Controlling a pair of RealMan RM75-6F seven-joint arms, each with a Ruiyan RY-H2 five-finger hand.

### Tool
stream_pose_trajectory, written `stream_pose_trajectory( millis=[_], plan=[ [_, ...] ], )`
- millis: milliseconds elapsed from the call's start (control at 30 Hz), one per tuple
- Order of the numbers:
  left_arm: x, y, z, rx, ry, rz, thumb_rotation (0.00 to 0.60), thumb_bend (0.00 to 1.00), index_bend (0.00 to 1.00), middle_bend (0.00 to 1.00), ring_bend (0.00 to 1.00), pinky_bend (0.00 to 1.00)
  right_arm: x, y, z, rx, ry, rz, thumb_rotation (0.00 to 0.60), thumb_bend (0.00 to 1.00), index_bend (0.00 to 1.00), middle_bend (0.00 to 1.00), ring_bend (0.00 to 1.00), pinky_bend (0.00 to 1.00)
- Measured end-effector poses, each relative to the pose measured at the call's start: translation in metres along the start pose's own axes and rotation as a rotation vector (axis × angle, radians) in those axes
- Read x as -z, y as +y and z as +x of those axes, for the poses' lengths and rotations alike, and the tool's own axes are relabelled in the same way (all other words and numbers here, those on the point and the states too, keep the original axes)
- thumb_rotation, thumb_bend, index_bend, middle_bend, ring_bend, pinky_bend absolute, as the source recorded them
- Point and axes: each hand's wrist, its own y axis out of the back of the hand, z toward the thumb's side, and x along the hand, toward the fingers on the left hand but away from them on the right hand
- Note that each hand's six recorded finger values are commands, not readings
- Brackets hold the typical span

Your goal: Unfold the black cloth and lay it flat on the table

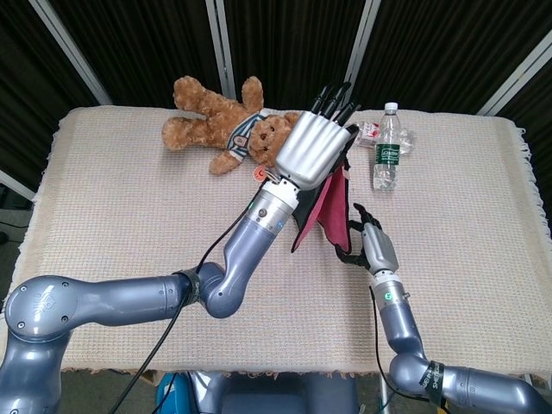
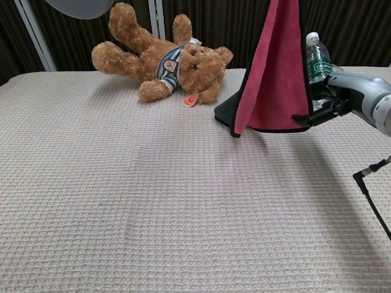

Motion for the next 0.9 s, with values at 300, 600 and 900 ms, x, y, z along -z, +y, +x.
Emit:
stream_pose_trajectory(
  millis=[300, 600, 900],
  plan=[
    [0.005, -0.001, -0.004, 0.001, 0.003, 0.009, 0.6, 0.5, 0.6, 0.19, 0.0, 0.0, 0.004, 0.0, 0.002, -0.01, -0.002, 0.002, 0.6, 0.58, 0.65, 0.14, 0.0, 0.0],
    [0.021, 0.0, -0.013, 0.005, 0.018, -0.011, 0.6, 0.5, 0.6, 0.19, 0.0, 0.0, 0.002, 0.02, 0.002, 0.032, 0.022, -0.008, 0.6, 0.59, 0.66, 0.14, 0.0, 0.0],
    [0.057, 0.002, -0.039, 0.019, 0.065, -0.112, 0.6, 0.5, 0.6, 0.2, 0.0, 0.0, -0.028, 0.077, -0.005, 0.164, 0.109, -0.033, 0.6, 0.59, 0.66, 0.15, 0.02, 0.0]
  ],
)
